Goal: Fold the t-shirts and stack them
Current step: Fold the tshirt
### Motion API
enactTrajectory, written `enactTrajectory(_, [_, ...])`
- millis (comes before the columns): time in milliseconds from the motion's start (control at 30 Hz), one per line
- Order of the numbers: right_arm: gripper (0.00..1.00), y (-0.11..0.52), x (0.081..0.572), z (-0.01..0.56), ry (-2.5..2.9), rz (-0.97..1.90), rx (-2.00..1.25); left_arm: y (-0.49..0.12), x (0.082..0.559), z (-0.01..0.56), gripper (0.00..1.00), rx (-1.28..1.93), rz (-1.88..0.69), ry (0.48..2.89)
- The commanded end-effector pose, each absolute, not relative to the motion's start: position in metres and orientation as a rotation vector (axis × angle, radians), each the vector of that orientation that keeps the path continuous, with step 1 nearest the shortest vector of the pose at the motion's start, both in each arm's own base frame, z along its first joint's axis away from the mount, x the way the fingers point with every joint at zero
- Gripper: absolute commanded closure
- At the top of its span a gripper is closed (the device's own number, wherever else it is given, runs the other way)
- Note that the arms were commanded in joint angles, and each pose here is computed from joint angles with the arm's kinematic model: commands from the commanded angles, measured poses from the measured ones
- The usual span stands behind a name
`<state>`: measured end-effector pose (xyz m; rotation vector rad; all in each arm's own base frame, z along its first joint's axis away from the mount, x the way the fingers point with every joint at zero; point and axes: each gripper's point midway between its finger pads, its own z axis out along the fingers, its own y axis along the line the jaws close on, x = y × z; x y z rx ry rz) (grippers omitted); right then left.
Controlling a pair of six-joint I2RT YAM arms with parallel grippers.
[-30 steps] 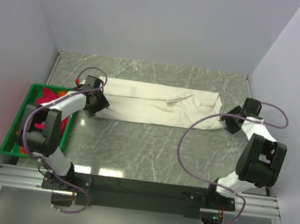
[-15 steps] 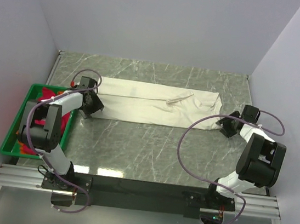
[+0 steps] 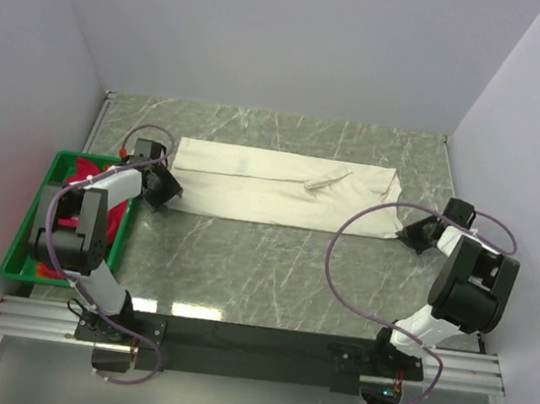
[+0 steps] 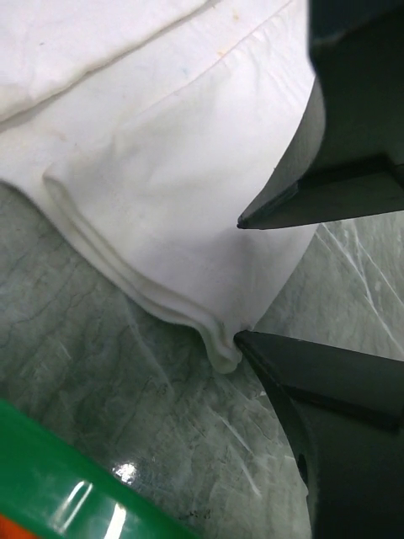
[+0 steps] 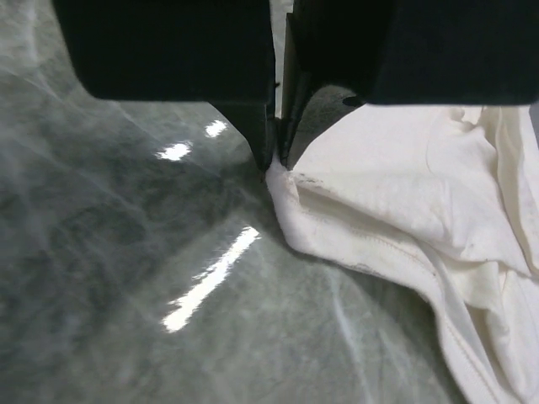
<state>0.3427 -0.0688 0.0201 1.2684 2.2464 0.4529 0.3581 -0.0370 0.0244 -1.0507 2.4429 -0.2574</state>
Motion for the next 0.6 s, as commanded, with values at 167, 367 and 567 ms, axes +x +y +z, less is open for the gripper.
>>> enactTrajectory(167, [0.98, -0.107, 0.33, 0.027, 2.178, 0.316, 1.369, -0.042, 0.279, -0.022, 0.43, -1.219, -0.199, 2.624])
enactTrajectory(367, [0.94, -0.122, 0.321, 0.035, 2.139, 0.235, 1.415, -0.044, 0.245, -0.02, 0.44, -1.287, -0.219, 2.594])
enactTrajectory(567, [0.65, -0.13, 0.327, 0.064, 2.052, 0.174, 1.378, -0.034, 0.267, 0.036, 0.34, -1.198, -0.24, 2.443])
